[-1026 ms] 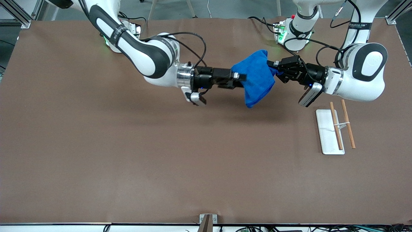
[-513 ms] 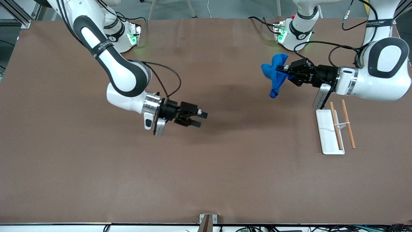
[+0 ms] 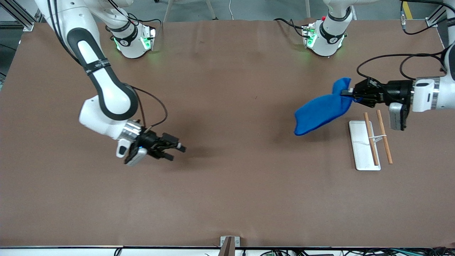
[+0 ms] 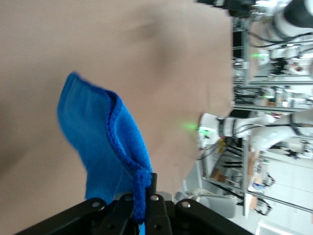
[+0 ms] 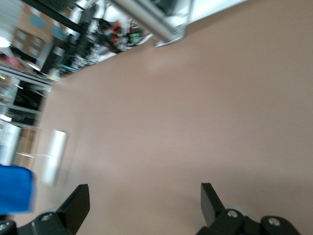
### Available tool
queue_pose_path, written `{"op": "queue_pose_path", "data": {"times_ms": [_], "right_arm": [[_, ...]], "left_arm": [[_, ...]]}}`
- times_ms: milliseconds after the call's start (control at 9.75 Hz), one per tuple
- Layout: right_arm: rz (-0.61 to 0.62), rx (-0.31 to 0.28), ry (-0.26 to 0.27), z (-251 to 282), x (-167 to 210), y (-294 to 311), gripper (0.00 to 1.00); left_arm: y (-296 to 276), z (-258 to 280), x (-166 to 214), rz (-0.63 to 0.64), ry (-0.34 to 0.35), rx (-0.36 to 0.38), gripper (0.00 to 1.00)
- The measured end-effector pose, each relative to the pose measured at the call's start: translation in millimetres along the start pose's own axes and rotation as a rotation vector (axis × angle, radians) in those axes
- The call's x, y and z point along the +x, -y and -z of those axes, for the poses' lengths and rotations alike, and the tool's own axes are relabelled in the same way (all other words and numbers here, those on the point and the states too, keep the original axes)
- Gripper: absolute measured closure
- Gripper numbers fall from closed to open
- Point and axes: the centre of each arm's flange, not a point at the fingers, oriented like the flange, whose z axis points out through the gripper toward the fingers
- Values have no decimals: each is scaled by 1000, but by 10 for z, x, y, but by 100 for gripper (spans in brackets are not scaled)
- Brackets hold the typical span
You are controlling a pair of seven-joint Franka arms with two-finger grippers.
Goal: Right arm passes towel to left arm to hang
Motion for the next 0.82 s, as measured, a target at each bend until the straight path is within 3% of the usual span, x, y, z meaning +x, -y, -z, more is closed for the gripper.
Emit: {"op": "queue_pose_path", "data": {"times_ms": [205,410,615,821], "right_arm": [[167,-167,64,533,214,-438,0],[276,-279,161,1151,421,-703,0],[228,-379,257,1663,643,-714,0],[97,-567,311,1820,734,-468,0]], "left_arm": [[366,255,25,52,2,115,98],[828,553,-108,113,-18,175,98],[1233,730,-261,126,-13,214,98],[1632,903,-411,96,-16,240,98]]}}
